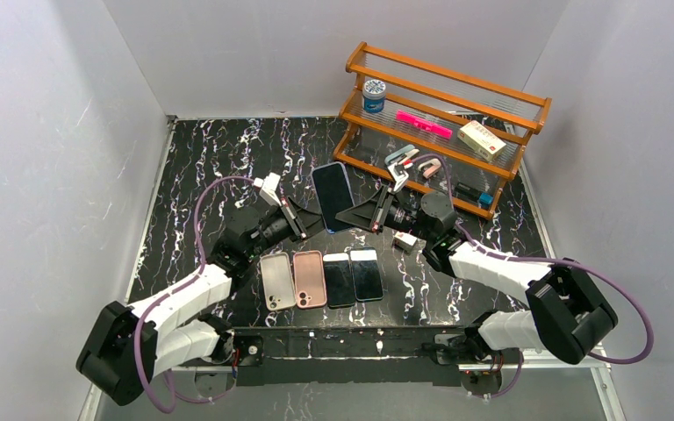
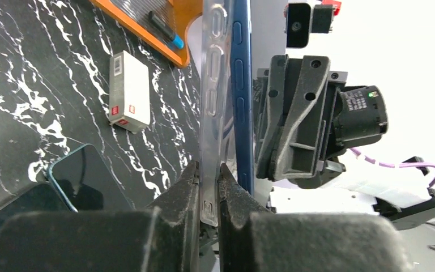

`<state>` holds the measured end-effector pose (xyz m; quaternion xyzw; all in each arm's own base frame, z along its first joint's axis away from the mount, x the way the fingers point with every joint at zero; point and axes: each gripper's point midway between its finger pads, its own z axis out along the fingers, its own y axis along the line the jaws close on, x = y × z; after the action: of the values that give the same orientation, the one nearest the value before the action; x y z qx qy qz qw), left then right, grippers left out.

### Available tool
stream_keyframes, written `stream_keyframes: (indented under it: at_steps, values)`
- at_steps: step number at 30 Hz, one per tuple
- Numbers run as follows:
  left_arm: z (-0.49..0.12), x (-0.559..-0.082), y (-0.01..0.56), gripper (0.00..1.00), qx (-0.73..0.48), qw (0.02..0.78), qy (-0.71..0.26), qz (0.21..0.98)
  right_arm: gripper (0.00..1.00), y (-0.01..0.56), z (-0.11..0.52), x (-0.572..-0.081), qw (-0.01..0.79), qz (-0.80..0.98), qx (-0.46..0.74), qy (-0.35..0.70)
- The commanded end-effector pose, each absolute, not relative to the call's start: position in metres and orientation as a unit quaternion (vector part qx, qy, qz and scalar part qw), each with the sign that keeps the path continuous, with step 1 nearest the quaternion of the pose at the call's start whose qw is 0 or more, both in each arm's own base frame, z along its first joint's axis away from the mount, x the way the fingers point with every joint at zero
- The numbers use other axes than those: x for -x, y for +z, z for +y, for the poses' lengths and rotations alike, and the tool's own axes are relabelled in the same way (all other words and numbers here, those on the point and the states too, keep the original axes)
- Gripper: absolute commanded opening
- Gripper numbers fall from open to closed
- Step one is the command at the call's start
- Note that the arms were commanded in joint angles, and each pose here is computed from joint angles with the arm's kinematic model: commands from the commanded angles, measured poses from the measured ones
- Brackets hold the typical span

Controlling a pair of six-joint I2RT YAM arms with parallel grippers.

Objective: Take the phone out of the phone case
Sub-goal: Remove the phone case from the phone, then place the phone case at the center of the board, then place the phone at the center of the board.

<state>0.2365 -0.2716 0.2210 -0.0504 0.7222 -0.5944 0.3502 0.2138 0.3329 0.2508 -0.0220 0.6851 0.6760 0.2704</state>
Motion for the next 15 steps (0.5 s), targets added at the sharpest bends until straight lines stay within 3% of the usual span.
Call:
stream_keyframes:
  at_steps: [1, 7, 15]
  values:
    - [-0.267, -0.246, 0.226, 0.00, 0.039, 0.386, -0.570, 0.725, 0.01, 0.274, 0.332, -0.213, 0.314, 0.652, 0.049, 0.688]
    - [-0.221, -0.269, 0.160, 0.00, 0.057, 0.410, -0.369, 0.832, 0.01, 0.256, 0.326, -0.227, 0.344, 0.688, 0.036, 0.638]
    - [-0.167, -0.278, 0.099, 0.00, 0.075, 0.355, -0.192, 0.912, 0.01, 0.206, 0.315, -0.259, 0.374, 0.747, 0.009, 0.549]
